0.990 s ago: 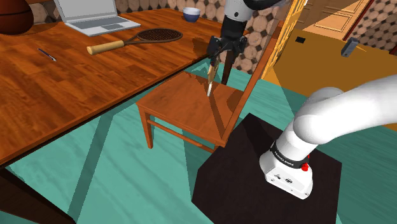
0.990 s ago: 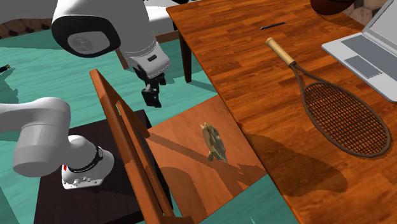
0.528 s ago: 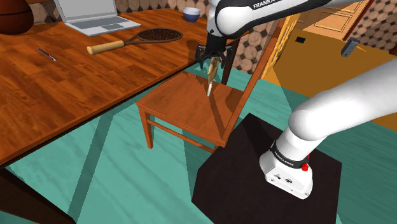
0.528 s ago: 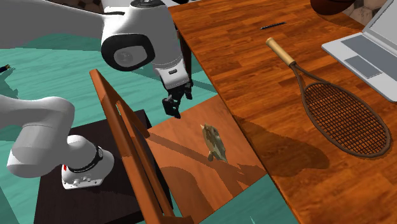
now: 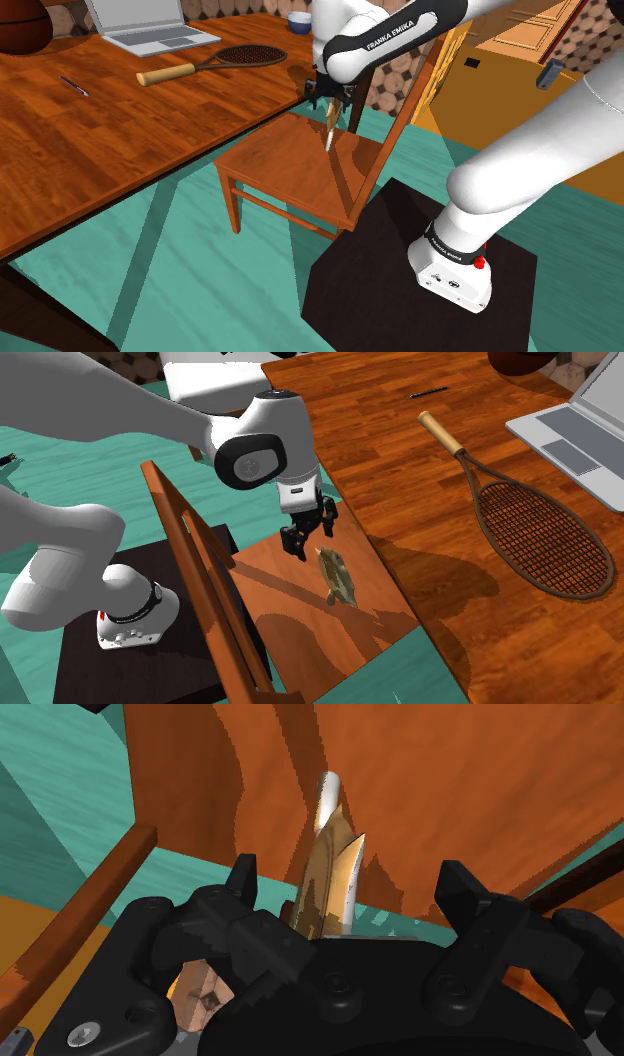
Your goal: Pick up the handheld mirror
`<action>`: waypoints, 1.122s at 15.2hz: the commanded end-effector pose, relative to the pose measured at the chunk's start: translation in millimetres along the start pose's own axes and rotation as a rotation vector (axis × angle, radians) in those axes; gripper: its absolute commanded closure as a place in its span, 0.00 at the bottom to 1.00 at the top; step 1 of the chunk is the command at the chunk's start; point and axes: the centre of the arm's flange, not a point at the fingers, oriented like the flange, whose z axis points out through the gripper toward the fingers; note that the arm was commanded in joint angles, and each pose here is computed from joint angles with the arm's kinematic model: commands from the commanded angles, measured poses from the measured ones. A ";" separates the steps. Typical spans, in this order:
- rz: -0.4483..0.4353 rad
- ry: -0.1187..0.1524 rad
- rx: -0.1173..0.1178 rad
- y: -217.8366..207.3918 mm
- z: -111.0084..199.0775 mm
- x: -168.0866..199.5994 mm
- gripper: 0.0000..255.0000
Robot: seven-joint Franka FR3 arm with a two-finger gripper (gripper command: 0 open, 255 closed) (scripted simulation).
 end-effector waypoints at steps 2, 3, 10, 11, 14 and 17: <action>0.012 0.005 -0.003 -2.9 16.0 -4.6 0.00; 0.012 0.005 -0.003 -3.3 21.0 -6.4 0.00; 0.012 0.005 -0.003 -5.0 32.7 -11.8 1.00; 0.012 0.005 -0.003 -5.1 32.6 -11.8 1.00; 0.012 0.005 -0.003 -5.0 32.7 -11.8 1.00; 0.012 0.005 -0.003 -4.5 33.7 -11.0 1.00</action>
